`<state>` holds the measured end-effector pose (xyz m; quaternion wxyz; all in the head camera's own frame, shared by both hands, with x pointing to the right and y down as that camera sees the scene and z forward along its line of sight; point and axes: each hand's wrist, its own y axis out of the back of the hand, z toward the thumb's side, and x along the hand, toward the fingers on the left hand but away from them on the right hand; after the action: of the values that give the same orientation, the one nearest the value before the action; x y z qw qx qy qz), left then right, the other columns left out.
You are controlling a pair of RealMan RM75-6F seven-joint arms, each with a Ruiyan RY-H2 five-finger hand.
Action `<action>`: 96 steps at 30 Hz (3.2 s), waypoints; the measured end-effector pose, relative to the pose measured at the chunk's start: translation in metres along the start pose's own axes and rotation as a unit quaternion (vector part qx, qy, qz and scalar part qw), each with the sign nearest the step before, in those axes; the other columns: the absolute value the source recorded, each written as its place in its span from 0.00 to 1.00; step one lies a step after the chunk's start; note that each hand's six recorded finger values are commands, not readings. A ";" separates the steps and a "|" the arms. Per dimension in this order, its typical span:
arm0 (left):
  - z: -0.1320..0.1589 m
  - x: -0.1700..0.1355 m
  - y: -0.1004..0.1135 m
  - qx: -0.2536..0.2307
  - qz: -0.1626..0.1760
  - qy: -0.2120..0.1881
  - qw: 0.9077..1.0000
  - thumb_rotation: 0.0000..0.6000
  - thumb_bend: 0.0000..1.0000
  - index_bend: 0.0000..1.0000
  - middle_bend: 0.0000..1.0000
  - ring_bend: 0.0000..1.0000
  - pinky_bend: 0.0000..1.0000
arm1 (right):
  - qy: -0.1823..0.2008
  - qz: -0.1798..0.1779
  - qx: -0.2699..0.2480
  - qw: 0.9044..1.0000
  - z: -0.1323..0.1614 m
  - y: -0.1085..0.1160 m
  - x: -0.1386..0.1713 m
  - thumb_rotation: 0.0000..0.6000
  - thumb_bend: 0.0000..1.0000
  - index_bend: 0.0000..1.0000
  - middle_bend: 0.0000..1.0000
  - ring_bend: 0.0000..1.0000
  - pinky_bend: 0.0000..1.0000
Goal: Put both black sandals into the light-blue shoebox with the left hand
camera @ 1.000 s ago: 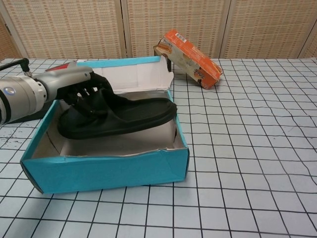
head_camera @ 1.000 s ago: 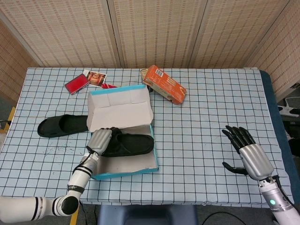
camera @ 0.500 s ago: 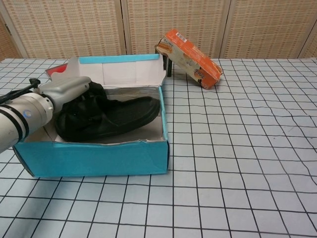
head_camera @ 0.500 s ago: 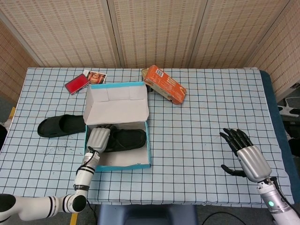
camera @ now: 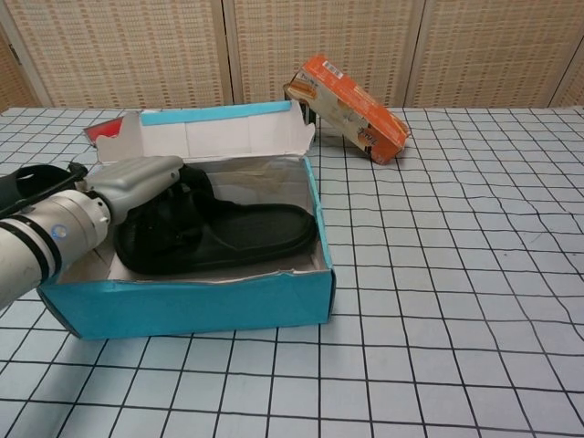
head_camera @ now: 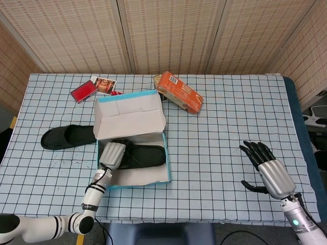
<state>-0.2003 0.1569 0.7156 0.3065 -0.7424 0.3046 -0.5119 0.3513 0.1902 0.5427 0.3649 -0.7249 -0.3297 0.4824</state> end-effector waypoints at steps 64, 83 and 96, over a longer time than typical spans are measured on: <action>-0.243 -0.033 0.050 0.045 -0.078 0.172 0.981 1.00 0.35 0.00 0.00 0.00 0.00 | 0.047 -0.017 0.012 0.999 0.038 0.019 0.010 0.90 0.12 0.00 0.00 0.00 0.00; -0.273 -0.026 0.031 0.062 -0.109 0.218 0.968 1.00 0.37 0.00 0.00 0.00 0.00 | 0.049 -0.008 0.014 0.999 0.041 0.014 0.010 0.90 0.12 0.00 0.00 0.00 0.00; -0.277 -0.019 0.022 0.081 -0.079 0.236 0.965 1.00 0.53 0.49 0.50 0.46 0.31 | 0.051 -0.001 0.014 0.999 0.042 0.011 0.010 0.90 0.12 0.00 0.00 0.00 0.00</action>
<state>-0.4711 0.1179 0.7675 0.2439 -0.5952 0.2655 -0.7182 0.3166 0.2021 0.5174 0.3918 -0.7430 -0.3049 0.4489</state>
